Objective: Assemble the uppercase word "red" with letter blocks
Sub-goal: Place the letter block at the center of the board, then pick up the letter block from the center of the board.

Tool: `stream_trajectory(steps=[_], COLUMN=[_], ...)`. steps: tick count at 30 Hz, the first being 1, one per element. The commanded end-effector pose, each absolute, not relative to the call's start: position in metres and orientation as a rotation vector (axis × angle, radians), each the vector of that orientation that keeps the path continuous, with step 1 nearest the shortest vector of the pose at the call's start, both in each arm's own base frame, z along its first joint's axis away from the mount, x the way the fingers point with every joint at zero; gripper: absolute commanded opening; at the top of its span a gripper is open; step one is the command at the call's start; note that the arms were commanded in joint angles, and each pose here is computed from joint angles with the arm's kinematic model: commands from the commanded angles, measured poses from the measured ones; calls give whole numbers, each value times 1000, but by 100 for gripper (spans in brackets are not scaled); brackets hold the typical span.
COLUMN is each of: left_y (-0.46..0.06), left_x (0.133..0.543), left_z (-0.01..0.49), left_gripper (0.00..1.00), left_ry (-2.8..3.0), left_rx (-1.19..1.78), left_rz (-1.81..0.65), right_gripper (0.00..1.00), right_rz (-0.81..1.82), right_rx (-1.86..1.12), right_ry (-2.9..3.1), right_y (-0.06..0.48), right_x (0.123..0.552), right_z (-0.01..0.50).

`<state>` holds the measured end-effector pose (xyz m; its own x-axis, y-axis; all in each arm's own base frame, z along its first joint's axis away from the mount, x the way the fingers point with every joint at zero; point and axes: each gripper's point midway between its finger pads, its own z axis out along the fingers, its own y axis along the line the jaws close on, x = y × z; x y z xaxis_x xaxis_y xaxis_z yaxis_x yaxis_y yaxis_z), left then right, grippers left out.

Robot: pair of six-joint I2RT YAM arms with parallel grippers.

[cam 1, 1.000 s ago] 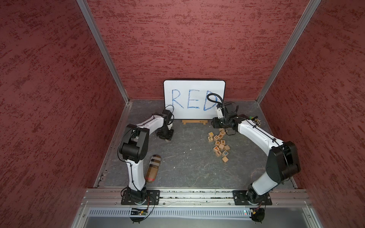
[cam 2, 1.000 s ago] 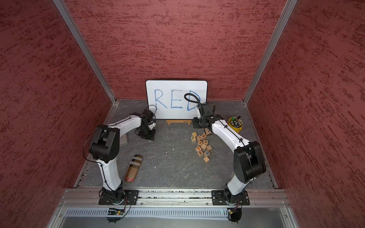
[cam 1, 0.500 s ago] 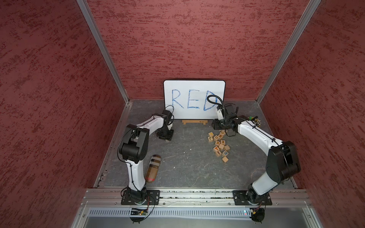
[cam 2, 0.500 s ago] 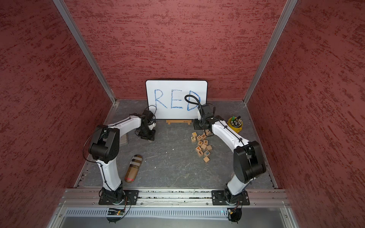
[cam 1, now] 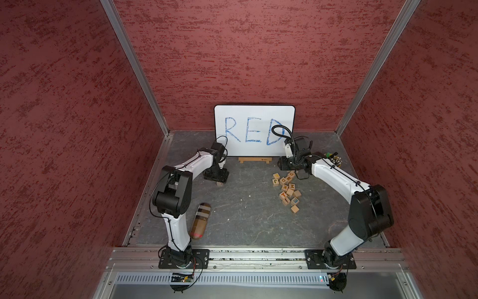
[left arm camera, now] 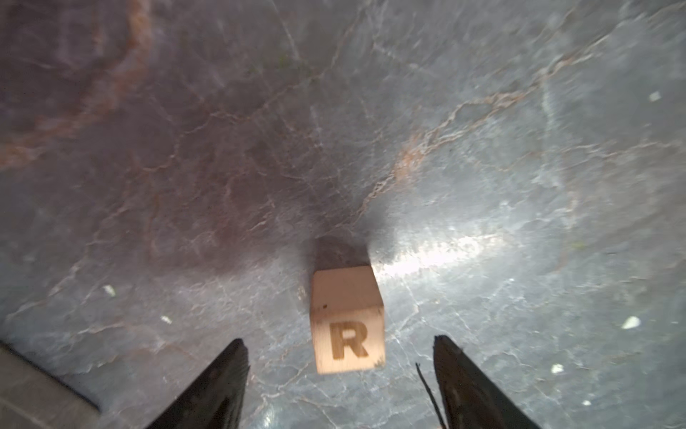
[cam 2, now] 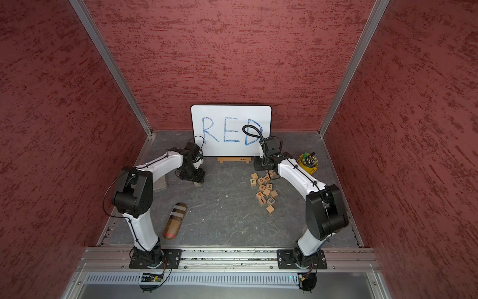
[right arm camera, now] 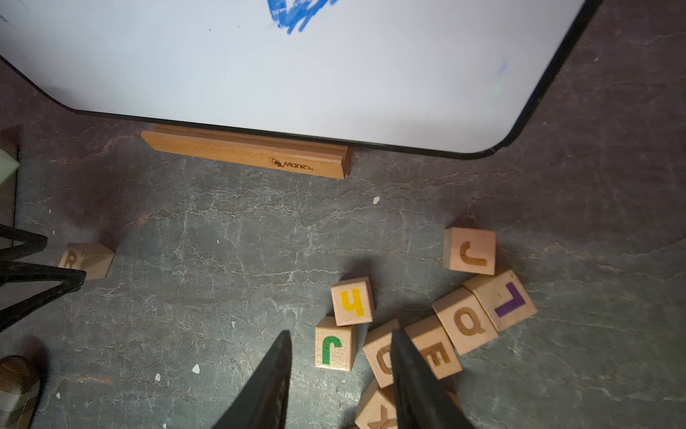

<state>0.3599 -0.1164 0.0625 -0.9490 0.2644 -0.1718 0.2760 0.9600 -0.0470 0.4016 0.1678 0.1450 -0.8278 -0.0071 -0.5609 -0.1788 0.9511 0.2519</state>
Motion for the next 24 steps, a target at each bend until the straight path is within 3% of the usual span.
stream_trajectory(steps=[1,7,15,24], left_y=[-126,-152,-168,-182], left_x=[367,361,367,366], left_z=[106,163,231,242], left_gripper=[86,88,90,92], left_ry=[2798,2603,2458,2409], left_rx=[515,749,828,826], left_rz=[-132,-157,-240,-345], right_gripper=[46,42,45,45], right_rz=[402,382,303,310], right_rx=[-116,-89,18,262], right_ry=[2507,2575,2629,2722], right_y=[163,156,137,109], right_x=[399,382,367,356], right_z=[153,141,135,112])
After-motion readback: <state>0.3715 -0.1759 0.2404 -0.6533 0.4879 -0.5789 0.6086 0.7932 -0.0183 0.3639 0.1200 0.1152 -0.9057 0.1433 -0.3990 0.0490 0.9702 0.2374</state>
